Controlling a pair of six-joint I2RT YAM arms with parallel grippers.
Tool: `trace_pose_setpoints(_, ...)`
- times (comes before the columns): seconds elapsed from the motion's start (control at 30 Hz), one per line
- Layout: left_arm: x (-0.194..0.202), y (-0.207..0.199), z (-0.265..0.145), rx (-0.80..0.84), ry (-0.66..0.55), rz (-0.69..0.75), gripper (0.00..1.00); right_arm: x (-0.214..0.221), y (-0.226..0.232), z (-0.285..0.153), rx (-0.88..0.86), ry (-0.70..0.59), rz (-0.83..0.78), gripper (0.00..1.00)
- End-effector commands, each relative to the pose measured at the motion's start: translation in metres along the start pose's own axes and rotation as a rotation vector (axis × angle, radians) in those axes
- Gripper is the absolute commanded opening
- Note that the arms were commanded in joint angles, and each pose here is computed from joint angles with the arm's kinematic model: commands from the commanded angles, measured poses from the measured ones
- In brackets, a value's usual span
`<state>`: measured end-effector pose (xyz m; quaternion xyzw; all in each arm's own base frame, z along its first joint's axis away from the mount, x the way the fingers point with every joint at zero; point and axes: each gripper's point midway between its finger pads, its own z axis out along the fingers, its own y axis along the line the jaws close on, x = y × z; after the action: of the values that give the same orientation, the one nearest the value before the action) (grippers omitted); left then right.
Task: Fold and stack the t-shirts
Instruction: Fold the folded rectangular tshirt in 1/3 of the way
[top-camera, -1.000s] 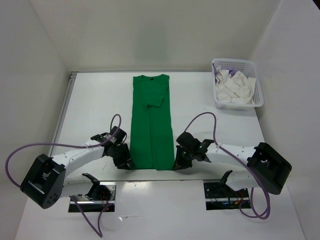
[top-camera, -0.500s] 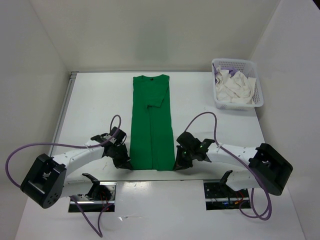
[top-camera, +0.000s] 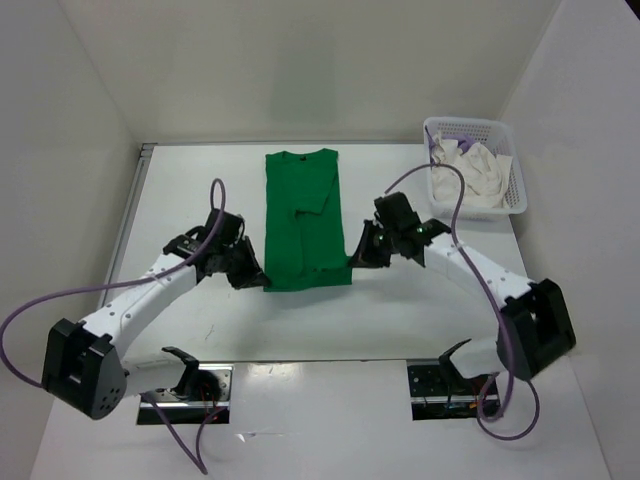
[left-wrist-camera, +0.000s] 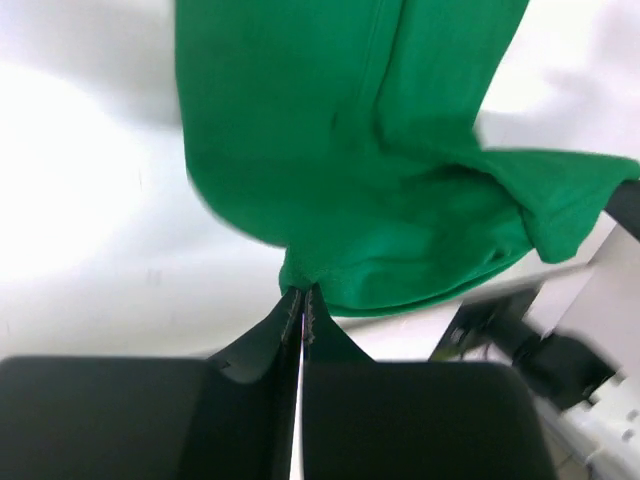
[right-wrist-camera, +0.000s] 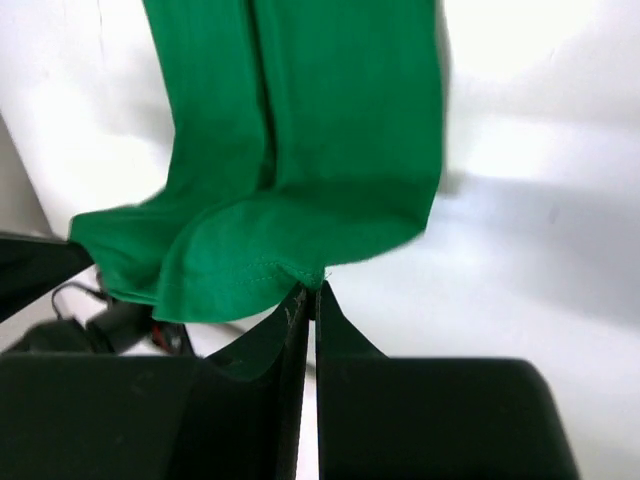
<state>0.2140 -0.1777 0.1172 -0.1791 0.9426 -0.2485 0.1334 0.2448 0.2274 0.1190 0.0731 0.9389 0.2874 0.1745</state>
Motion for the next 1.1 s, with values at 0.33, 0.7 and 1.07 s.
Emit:
trace_pose_setpoints(0.33,-0.182,-0.017,0.053,0.010,-0.232,0.011,0.00,-0.153,-0.013,0.058,0.112,-0.126,-0.136,0.06)
trace_pose_setpoints(0.7,-0.242,-0.020,0.105,-0.010,-0.256,0.003,0.01,-0.195,-0.024,0.113,0.142,-0.120,-0.147,0.06)
trace_pose_setpoints(1.07,-0.292,-0.072,0.026,0.189,-0.499,0.027,0.46,-0.231,0.021,0.082,0.058,-0.216,-0.154,0.32)
